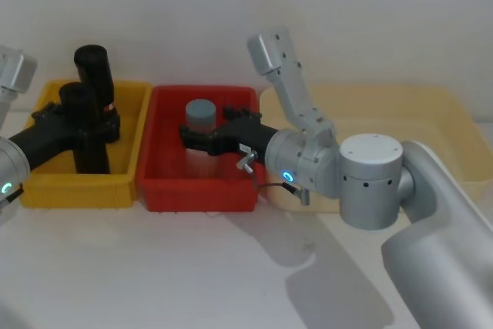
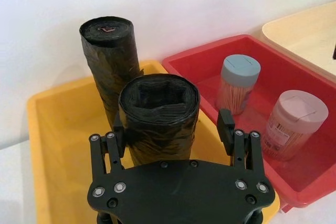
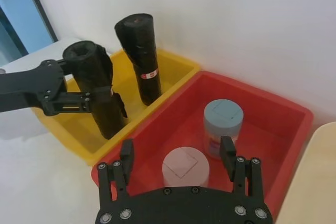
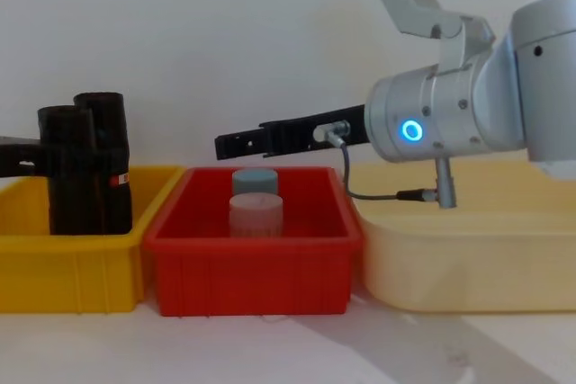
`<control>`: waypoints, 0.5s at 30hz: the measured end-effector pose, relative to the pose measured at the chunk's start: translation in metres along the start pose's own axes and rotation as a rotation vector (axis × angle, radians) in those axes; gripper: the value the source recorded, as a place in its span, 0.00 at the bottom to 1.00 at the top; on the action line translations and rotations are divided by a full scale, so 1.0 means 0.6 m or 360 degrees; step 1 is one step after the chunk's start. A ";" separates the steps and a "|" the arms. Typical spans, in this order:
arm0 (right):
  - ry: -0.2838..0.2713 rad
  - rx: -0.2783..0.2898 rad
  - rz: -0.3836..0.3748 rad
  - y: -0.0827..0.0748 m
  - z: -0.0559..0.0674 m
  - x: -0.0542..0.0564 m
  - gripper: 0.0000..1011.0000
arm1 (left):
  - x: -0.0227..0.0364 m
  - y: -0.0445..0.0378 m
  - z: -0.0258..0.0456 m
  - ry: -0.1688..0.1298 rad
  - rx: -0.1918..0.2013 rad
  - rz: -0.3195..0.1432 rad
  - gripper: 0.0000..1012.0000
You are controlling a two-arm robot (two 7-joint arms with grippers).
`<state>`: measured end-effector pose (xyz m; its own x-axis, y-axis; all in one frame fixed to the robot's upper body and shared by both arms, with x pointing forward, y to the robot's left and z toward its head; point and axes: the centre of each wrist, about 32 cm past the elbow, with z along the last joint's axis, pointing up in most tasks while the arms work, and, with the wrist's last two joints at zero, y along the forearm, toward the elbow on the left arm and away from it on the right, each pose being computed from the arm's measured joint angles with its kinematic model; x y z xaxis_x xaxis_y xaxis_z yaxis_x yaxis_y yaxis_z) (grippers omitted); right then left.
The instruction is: Pick up the garbage bag with the one hand and transfer it to the other hand.
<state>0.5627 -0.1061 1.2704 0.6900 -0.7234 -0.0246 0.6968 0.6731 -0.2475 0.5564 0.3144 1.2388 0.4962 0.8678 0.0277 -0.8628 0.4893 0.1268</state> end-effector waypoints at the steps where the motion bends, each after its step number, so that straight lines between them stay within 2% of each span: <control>1: 0.0000 0.0000 0.0000 0.000 0.000 0.000 0.99 | 0.0000 -0.001 0.000 0.0001 0.0000 -0.0001 0.99; 15: 0.0018 -0.0081 0.0041 0.028 -0.010 0.006 0.99 | -0.0012 -0.006 -0.001 0.0010 -0.0002 -0.0010 0.99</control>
<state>0.5756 -0.0984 1.2604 0.7050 -0.7079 -0.0425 0.6680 0.6830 -0.2956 0.5591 0.3121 1.2380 0.5012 0.8651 0.0208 -0.8597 0.4950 0.1260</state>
